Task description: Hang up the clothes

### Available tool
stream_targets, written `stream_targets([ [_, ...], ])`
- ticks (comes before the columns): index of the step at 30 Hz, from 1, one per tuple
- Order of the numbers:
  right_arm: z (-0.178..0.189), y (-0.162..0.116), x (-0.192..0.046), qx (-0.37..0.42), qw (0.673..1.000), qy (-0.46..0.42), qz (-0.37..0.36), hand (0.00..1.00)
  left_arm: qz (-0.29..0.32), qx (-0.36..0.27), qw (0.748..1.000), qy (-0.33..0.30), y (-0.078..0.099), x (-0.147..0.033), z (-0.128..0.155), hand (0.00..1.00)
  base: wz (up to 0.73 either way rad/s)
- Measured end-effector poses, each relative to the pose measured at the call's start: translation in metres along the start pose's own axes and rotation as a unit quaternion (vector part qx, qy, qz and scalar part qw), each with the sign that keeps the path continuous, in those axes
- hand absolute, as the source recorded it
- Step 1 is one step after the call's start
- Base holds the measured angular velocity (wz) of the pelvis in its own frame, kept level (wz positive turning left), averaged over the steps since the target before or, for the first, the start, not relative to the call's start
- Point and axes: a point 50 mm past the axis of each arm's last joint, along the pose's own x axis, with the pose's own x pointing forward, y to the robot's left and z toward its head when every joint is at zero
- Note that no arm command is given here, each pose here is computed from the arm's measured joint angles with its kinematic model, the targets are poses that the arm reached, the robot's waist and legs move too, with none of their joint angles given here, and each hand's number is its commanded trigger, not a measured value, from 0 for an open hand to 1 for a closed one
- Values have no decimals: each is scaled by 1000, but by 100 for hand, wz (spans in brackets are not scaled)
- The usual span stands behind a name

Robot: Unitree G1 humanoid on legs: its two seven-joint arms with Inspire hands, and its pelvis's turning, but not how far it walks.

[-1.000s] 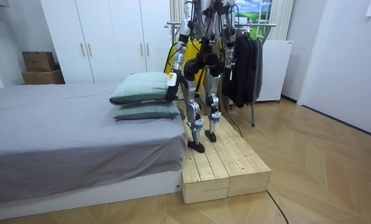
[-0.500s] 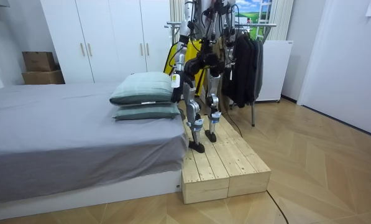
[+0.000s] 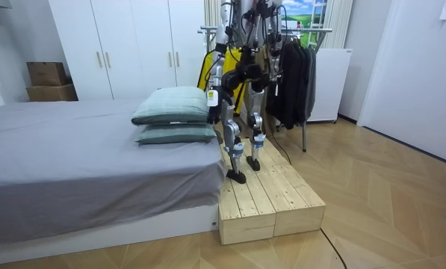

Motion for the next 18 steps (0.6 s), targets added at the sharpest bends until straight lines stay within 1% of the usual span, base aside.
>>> stream_targets([
  [2, 0, -1, 0, -2, 1000, 2, -1, 0, -2, -3, 1000, -3, -1, 0, 3, 0, 44],
  [4, -1, -1, 0, -2, 1000, 3, -2, 0, -2, -4, 1000, -16, -1, 0, 9, 0, 77],
  [8, -5, -2, 0, 0, 1000, 12, -3, 0, -3, -5, 999, -32, -2, -1, 16, 0, 103],
  [11, -7, -1, -1, 0, 1000, 20, -1, 0, -6, -20, 999, -43, -3, -1, 23, 0, 110],
  [14, -8, 2, 0, -7, 1000, 24, 1, 0, -10, -26, 999, -43, -6, -1, 20, 0, 81],
  [16, -4, 3, 0, -17, 1000, 20, 2, 0, -14, -29, 999, -35, -9, 0, 13, 0, 75],
  [18, -6, 3, 0, -24, 999, 23, 4, 0, -19, -37, 999, -35, -12, 0, 13, 0, 110],
])
